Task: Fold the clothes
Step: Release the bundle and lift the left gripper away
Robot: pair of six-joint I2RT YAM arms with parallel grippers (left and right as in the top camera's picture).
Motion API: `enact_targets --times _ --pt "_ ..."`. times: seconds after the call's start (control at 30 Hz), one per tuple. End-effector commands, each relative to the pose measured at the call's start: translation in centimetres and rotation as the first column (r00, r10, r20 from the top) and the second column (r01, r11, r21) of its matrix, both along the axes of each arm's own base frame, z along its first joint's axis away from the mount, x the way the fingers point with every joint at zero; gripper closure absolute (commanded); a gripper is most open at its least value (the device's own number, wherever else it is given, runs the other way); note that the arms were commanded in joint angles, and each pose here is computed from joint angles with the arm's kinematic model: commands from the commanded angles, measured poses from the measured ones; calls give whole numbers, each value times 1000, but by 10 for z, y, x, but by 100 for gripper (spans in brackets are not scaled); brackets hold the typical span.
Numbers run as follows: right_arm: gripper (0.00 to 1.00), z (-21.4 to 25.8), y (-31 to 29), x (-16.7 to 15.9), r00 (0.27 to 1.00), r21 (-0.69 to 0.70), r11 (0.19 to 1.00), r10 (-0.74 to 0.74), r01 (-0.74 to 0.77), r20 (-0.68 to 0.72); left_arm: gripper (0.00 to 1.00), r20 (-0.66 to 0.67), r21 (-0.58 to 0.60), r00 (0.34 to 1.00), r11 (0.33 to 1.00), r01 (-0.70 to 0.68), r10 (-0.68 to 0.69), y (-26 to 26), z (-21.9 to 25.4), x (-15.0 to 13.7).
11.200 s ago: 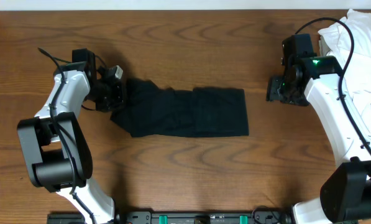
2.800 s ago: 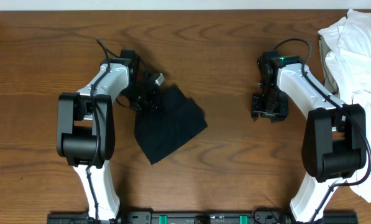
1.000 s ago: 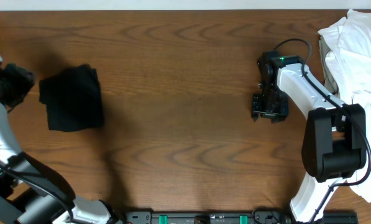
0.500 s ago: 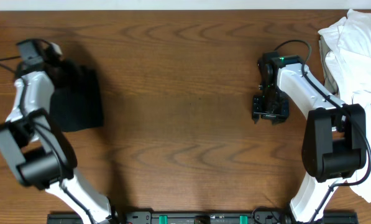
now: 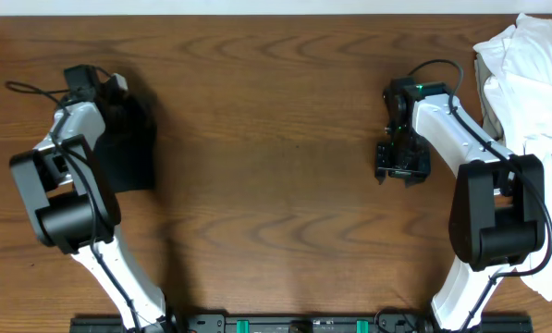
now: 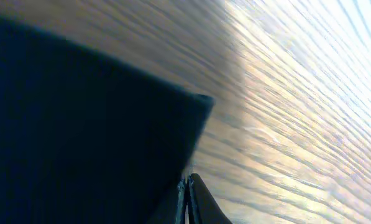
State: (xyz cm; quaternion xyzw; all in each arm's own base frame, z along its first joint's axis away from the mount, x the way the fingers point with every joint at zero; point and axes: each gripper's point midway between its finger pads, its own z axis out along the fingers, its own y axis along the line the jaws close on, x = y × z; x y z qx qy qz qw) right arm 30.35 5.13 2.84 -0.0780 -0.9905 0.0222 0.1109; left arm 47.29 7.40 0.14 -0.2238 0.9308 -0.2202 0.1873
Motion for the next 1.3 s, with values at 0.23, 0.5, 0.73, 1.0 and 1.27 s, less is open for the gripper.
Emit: enact_targets --times 0.23,0.5,0.73,1.0,1.27 --pt "48 2 -2 1 1000 -2 1000 5 -5 9 42 -13 -141 993 983 116 -119 -36 -17 -15" --pt "48 2 -1 9 999 3 1000 3 -3 42 30 145 -26 970 980 199 -193 -39 70 -10" --pt "48 21 4 43 975 48 999 -15 5 223 18 185 261 933 931 257 -309 -60 150 -30" --pt "8 105 -9 93 815 71 995 10 -63 579 2 115 477 919 832 282 -377 -95 190 -65" --pt "1 165 -23 70 739 23 996 52 -91 672 2 35 420 921 842 339 -388 -105 186 -94"
